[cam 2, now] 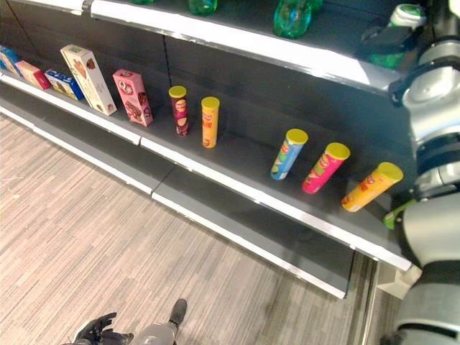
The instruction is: Put the goods on the table back onto the shelves and tidy them up.
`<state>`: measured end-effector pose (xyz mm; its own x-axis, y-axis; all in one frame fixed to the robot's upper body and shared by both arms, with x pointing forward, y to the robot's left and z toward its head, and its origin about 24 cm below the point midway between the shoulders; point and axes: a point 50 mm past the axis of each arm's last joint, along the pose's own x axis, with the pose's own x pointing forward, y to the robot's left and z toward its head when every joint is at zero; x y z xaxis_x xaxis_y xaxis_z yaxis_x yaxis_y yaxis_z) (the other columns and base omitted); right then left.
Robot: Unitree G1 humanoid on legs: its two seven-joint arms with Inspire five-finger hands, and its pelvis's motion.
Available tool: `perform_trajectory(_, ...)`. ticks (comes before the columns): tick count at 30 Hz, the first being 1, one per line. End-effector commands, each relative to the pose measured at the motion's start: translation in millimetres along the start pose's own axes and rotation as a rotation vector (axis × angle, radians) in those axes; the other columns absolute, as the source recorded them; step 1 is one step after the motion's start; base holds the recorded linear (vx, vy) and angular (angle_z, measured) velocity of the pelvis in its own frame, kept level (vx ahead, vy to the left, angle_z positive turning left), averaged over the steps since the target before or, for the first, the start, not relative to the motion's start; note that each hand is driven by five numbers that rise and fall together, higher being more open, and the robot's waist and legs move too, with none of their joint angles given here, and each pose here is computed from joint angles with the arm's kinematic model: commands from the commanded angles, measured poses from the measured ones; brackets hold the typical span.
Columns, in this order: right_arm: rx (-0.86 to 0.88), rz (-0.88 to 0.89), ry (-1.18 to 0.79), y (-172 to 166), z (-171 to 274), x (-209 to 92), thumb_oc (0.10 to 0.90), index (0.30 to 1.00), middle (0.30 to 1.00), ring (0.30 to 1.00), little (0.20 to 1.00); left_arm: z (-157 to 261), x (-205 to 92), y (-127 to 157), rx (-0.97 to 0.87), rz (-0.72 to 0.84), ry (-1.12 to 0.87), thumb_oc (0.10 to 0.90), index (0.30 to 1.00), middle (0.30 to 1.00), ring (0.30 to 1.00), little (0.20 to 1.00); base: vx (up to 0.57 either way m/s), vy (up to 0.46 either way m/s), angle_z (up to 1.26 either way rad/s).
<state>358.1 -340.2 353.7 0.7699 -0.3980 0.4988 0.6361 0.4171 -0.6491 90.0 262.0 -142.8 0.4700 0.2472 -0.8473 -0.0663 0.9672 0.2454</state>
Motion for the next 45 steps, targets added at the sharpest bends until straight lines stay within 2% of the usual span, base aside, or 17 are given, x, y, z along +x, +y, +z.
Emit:
perform_trajectory(1,-0.026,-0.174,-0.181,-60,55,11,0.400,0.300,0.300,0.300,0.300,16,2,17,0.062,0.048,-0.071,0.800,0.900,0.900,0.900,0.900,0.00,0.000,0.00)
perform_trajectory(21,-0.042,-0.157,-0.171,-56,55,12,0.400,0.300,0.300,0.300,0.300,15,1,16,0.068,0.043,-0.071,0.800,0.900,0.900,0.900,0.900,0.00,0.002,-0.03)
perform_trajectory(22,-0.033,-0.151,-0.172,-54,55,12,0.547,0.521,0.521,0.521,0.521,15,1,16,0.073,0.042,-0.072,0.800,0.900,0.900,0.900,0.900,0.00,0.000,0.00)
perform_trajectory(23,-0.028,-0.148,-0.172,-53,55,12,0.764,0.846,0.846,0.846,0.846,15,1,16,0.074,0.043,-0.071,0.800,0.900,0.900,0.900,0.900,0.00,0.000,0.00)
perform_trajectory(24,-0.027,-0.149,-0.171,-53,55,12,0.800,0.900,0.900,0.900,0.900,15,1,16,0.074,0.042,-0.069,0.800,0.900,0.900,0.900,0.900,0.00,0.000,0.00)
perform_trajectory(39,-0.031,-0.193,-0.176,-63,56,12,0.800,0.900,0.900,0.900,0.900,14,1,15,0.078,0.042,-0.062,0.800,0.900,0.900,0.900,0.900,0.00,0.001,0.00)
perform_trajectory(42,0.023,-0.246,-0.261,-79,70,7,0.800,0.900,0.900,0.900,0.900,14,1,18,0.085,0.050,-0.060,0.800,0.900,0.900,0.900,0.900,-0.02,0.015,-0.12)
perform_trajectory(45,0.154,-0.326,-0.499,-105,101,-16,0.800,0.900,0.900,0.900,0.900,9,1,16,0.066,0.049,-0.044,0.800,0.900,0.900,0.900,0.900,0.00,0.011,-0.13)
